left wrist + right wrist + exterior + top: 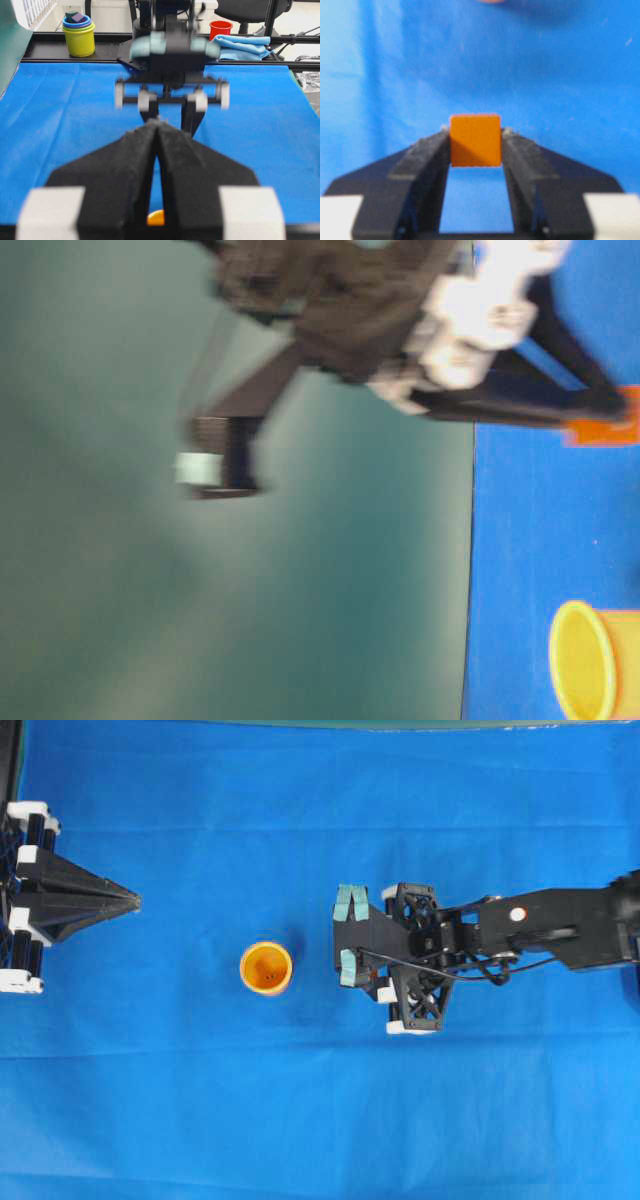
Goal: Move the block forward with right arm.
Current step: 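Lower the right gripper and close its fingers on the orange cube, then carry the held orange cube toward the front-right of the table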
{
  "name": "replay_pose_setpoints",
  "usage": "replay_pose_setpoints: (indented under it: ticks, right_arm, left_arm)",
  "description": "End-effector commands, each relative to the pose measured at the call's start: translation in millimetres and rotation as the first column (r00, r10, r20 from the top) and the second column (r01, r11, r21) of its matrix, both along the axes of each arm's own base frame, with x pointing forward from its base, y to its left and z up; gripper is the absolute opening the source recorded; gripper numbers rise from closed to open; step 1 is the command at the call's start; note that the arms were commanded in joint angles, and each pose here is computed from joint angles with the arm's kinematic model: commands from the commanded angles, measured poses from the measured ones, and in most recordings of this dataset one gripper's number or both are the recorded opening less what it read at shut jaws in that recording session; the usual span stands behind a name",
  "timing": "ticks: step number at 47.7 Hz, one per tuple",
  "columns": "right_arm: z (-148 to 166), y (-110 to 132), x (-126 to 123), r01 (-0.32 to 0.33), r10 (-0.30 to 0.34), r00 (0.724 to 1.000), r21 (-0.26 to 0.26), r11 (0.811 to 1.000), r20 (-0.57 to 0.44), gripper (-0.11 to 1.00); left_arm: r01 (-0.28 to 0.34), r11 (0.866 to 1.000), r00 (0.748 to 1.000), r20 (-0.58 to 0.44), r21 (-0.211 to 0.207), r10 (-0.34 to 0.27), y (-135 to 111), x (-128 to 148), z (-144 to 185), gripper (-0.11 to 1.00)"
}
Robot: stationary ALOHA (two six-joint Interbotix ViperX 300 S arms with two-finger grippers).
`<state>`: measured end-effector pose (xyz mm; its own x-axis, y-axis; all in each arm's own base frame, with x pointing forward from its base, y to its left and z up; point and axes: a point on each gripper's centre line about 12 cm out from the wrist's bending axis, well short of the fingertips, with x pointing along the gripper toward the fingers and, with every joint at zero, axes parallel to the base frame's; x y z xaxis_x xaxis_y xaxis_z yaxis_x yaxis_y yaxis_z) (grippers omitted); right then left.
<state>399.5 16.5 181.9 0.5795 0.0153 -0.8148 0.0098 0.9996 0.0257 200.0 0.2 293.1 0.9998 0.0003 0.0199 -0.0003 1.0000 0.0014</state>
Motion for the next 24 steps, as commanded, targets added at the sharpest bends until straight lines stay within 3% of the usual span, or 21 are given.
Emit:
replay_pose_setpoints:
  ticks: [1, 11, 24]
  right_arm:
    - [43.8, 1.7, -0.7, -0.002, 0.001, 0.998, 0.005, 1.0, 0.067, 0.41]
    - [92.8, 7.2, -16.5, -0.015, 0.014, 0.996, 0.006, 1.0, 0.093, 0.41]
    - [134.7, 24.6, -38.0, -0.061, 0.06, 0.99, 0.011, 0.998, 0.13, 0.41]
  left_arm:
    - [0.002, 1.0, 1.0, 0.025, 0.0, -0.002, -0.3, 3.0, 10.7, 0.01]
    - [0.002, 1.0, 1.0, 0.025, 0.0, -0.002, -0.3, 3.0, 10.7, 0.01]
    - [0.002, 1.0, 1.0, 0.025, 0.0, -0.002, -0.3, 3.0, 10.7, 0.01]
